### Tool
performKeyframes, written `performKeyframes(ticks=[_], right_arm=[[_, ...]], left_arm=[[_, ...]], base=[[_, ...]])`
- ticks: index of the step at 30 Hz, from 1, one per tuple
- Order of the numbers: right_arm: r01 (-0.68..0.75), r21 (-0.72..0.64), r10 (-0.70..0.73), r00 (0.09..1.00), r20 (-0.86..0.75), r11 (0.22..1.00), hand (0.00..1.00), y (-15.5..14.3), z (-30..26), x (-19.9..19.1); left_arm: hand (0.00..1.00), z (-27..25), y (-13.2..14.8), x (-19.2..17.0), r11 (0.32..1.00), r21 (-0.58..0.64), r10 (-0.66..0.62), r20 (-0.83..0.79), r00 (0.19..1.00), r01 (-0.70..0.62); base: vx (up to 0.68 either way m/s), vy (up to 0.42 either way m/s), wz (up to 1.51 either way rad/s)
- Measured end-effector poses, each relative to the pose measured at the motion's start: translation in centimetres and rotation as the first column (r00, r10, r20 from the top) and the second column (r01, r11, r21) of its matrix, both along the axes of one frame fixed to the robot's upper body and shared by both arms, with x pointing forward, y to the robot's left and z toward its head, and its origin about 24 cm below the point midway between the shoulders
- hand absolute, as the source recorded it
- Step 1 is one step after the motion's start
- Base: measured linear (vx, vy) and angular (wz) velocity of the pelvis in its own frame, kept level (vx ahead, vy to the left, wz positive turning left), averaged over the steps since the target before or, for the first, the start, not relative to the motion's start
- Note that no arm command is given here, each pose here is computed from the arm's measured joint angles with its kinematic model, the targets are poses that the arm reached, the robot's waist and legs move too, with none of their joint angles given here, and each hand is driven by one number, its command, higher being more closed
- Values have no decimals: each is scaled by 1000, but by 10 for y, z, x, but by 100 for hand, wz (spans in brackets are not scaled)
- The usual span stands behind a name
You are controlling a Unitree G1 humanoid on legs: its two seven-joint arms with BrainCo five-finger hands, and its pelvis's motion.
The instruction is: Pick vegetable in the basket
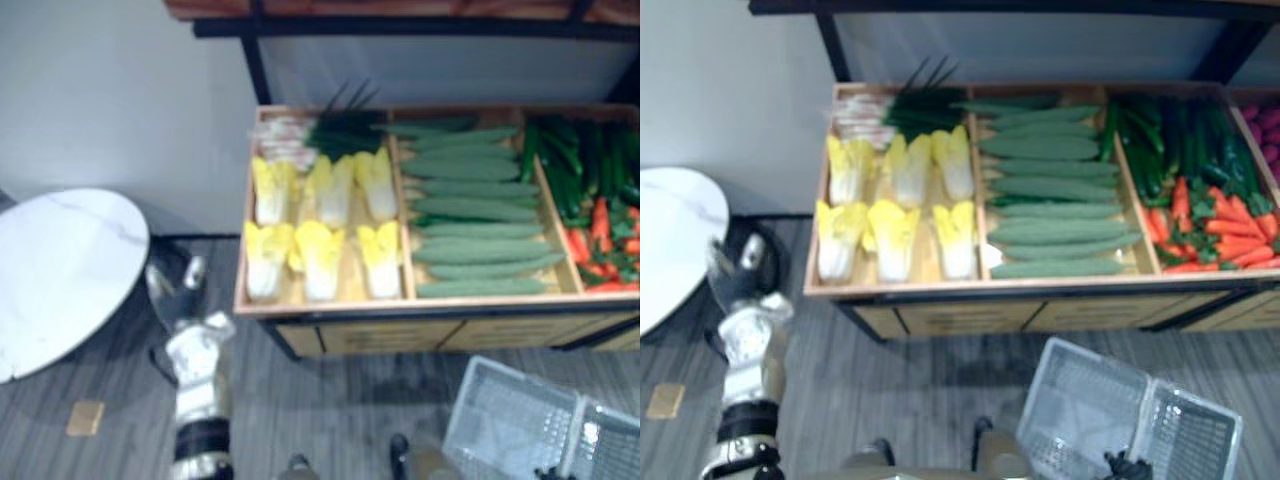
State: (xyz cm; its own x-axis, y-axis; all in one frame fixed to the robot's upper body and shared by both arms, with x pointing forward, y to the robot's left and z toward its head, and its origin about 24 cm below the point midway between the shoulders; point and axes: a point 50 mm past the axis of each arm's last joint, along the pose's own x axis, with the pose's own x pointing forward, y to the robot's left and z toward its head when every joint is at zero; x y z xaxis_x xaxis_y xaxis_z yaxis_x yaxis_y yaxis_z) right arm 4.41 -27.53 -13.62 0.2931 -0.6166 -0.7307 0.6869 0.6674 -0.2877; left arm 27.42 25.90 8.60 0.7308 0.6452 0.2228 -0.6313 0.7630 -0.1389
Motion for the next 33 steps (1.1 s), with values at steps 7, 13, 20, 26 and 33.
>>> performKeyframes(ticks=[7, 13, 20, 26, 33], right_arm=[[6, 42, -4, 999, -53, 999, 100, 11, -8, -9], [-53, 73, 57, 997, -56, 996, 100, 20, -10, 12], [-139, -5, 139, 990, 28, 990, 100, 23, 3, 47], [-131, -48, 135, 988, 71, 990, 100, 21, 9, 56], [-114, -44, 117, 990, 82, 992, 100, 22, 9, 54]], left_arm=[[0, 45, -63, 24, 963, 210, -197, 112, 974, 170], [0, 48, -103, 59, 922, 257, -303, 10, 953, 290], [0, 58, -110, 88, 938, 234, -244, -77, 967, 256], [0, 61, -99, 88, 982, 138, -124, -55, 991, 130], [0, 99, -99, 68, 986, 157, 37, 148, 988, -60]], base=[[-12, 48, -21], [-75, 10, -36], [-64, -8, -12], [44, 8, 2], [14, 5, 8]])
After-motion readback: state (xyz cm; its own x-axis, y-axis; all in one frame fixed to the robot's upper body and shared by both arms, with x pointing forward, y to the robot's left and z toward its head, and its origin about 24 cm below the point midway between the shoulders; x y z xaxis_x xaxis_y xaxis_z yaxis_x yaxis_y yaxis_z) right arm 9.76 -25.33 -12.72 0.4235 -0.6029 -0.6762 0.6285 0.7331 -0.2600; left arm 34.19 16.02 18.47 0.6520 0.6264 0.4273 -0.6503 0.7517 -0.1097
